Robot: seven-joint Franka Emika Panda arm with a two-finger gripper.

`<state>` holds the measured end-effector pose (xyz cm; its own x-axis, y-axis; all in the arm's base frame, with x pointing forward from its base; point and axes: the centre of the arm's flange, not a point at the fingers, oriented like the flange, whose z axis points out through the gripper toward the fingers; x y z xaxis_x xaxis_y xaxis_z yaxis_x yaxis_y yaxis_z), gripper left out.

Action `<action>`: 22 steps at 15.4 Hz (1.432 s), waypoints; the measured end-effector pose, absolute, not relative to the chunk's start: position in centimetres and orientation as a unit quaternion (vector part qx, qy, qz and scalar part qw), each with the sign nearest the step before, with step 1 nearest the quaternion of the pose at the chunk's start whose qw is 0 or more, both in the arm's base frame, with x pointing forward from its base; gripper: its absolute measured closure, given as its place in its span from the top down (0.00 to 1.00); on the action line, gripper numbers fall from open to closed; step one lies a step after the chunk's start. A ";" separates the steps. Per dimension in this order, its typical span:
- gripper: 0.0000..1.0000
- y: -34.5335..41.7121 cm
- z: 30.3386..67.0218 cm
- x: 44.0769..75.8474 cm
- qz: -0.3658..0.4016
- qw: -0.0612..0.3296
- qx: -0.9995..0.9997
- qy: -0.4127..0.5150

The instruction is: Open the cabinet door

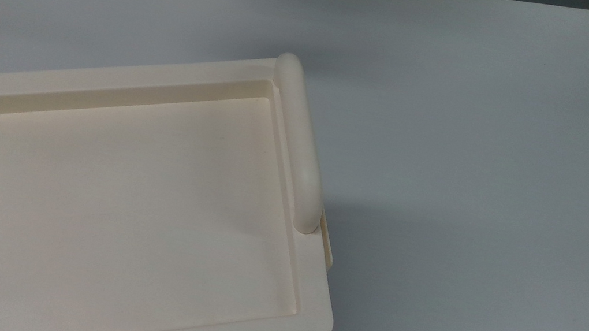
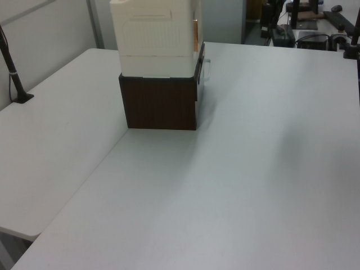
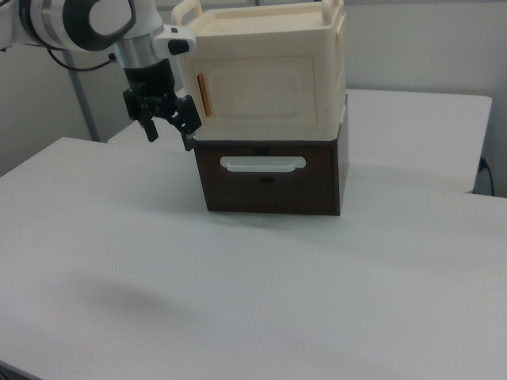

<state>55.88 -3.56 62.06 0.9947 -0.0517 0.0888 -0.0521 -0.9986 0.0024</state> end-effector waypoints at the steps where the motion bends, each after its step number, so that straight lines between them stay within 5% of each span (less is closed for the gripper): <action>1: 1.00 -3.6 62.1 55.9 0.044 0.002 0.999 -0.026; 10: 1.00 -3.5 62.1 56.1 0.050 0.004 0.999 0.007; 20: 1.00 -3.8 64.1 57.7 0.142 0.018 0.988 0.053; 22: 0.92 -3.8 64.9 58.4 0.182 0.025 0.981 0.067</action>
